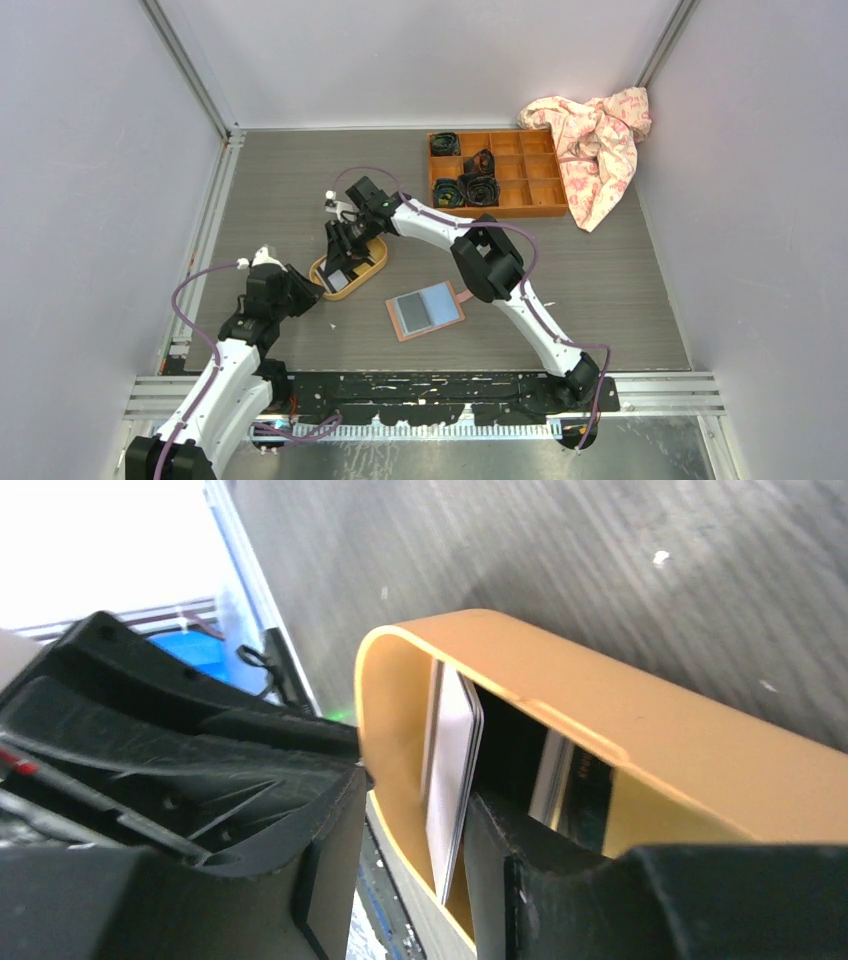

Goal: Put the credit cards into the card holder
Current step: Pick up the credit card from the storage box.

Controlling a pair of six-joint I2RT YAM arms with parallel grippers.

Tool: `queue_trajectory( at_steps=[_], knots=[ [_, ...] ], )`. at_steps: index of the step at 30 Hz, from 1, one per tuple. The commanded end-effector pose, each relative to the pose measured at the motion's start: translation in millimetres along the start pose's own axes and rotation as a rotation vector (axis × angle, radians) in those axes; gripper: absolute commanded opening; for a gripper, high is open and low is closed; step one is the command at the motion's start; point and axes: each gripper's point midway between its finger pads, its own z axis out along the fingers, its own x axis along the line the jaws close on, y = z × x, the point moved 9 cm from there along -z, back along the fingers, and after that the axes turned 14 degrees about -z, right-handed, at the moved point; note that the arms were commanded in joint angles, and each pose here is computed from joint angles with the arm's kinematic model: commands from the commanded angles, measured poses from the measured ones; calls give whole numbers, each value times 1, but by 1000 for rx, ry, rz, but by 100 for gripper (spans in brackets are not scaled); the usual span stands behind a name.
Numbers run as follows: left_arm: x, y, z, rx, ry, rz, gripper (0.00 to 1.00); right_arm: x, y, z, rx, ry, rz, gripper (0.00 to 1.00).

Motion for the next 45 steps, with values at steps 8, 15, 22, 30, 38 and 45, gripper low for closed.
queue_trajectory(
  at_steps=[8, 15, 22, 30, 38, 45],
  knots=[
    [-9, 5, 0, -24, -61, 19, 19, 6, 0, 12, 22, -82, -57, 45],
    [-11, 6, -4, -37, -67, 19, 19, 6, 3, 7, 11, -60, -30, 36],
    [-13, 8, -10, -43, -80, 20, 22, 10, 16, -23, -58, 37, 0, 36],
    [-16, 8, -15, -39, -91, 21, 25, 3, 20, -41, -93, 74, 36, 35],
    [-17, 8, -16, -39, -101, 22, 26, 0, 21, -45, -102, 74, 44, 33],
    [-18, 8, -17, -39, -103, 25, 26, -5, 18, -47, -80, -16, 15, 25]
  ],
)
